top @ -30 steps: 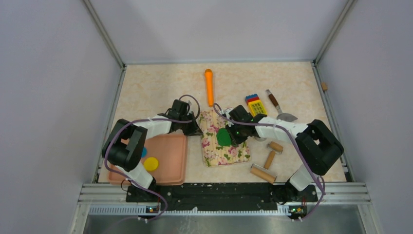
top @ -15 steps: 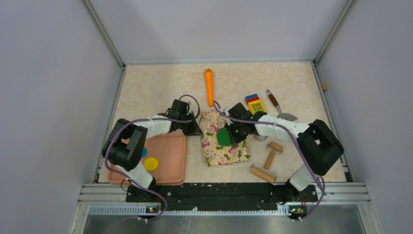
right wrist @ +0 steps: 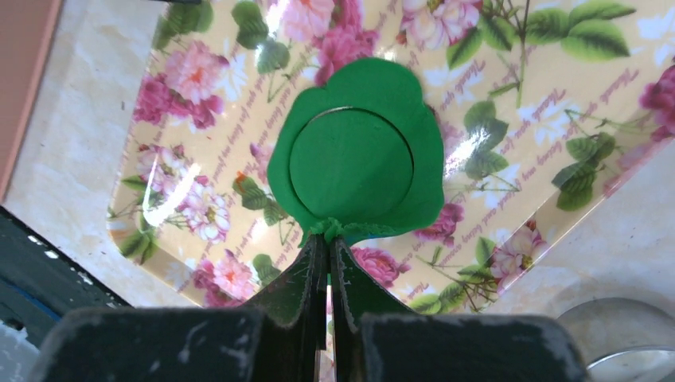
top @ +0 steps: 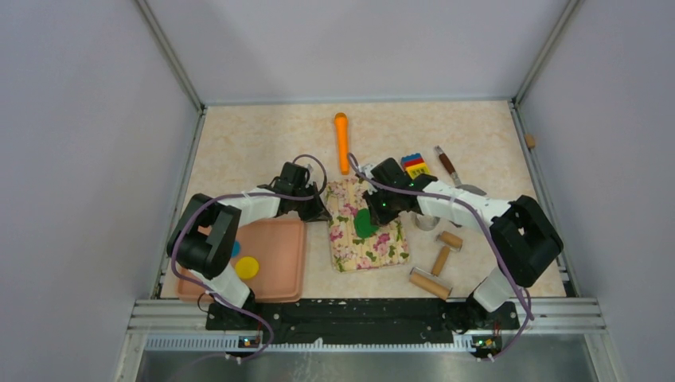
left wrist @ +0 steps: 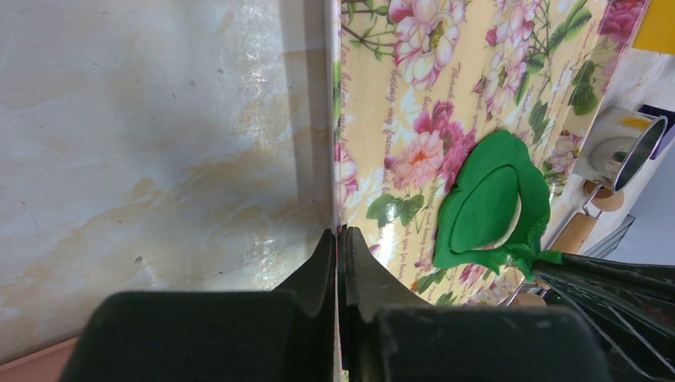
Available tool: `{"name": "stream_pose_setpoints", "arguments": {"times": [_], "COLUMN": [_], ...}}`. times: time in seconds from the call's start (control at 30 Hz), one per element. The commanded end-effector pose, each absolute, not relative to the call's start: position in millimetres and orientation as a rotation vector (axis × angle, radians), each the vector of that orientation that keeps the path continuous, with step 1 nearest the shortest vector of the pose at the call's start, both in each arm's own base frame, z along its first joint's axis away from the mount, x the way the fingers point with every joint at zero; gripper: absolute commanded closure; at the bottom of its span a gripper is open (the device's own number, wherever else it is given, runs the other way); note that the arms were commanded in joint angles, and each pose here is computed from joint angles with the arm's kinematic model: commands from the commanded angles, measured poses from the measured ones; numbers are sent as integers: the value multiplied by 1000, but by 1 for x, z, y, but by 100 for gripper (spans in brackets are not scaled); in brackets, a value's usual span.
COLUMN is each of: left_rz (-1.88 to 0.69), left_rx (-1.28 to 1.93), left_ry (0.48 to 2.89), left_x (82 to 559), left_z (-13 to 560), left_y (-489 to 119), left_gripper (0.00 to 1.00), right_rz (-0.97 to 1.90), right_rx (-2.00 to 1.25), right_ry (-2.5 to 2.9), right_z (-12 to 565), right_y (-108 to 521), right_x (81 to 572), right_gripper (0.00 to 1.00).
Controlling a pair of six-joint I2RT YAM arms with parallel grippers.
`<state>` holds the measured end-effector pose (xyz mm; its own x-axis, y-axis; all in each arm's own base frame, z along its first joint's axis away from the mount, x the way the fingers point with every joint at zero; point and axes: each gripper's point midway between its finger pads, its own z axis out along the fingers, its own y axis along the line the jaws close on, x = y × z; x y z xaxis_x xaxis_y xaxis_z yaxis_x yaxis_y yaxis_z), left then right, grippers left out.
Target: Roll out the dumpling wrappers from the dough
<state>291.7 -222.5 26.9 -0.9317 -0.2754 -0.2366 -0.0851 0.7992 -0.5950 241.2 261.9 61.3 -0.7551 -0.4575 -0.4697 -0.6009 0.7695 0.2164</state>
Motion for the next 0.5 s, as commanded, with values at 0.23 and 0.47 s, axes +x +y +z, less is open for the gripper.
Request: {"name": "stream_pose_setpoints", "arguments": {"times": [0.23,0.47], "left_rz": [-780,-783], "left_rx": [-268,-251], "left_ry": [2693,2686], "left_x": [293,295], "left_z": [13,15], "left_y": [-212,-213], "left_gripper": [100,100], "right_rz": [602,610], "right_rx": [-758,-742], "right_ry": [2440,2432], "right_z": [102,105], "right_y": [296,295], "right_x": [276,276], "right_gripper": [100,100]}}
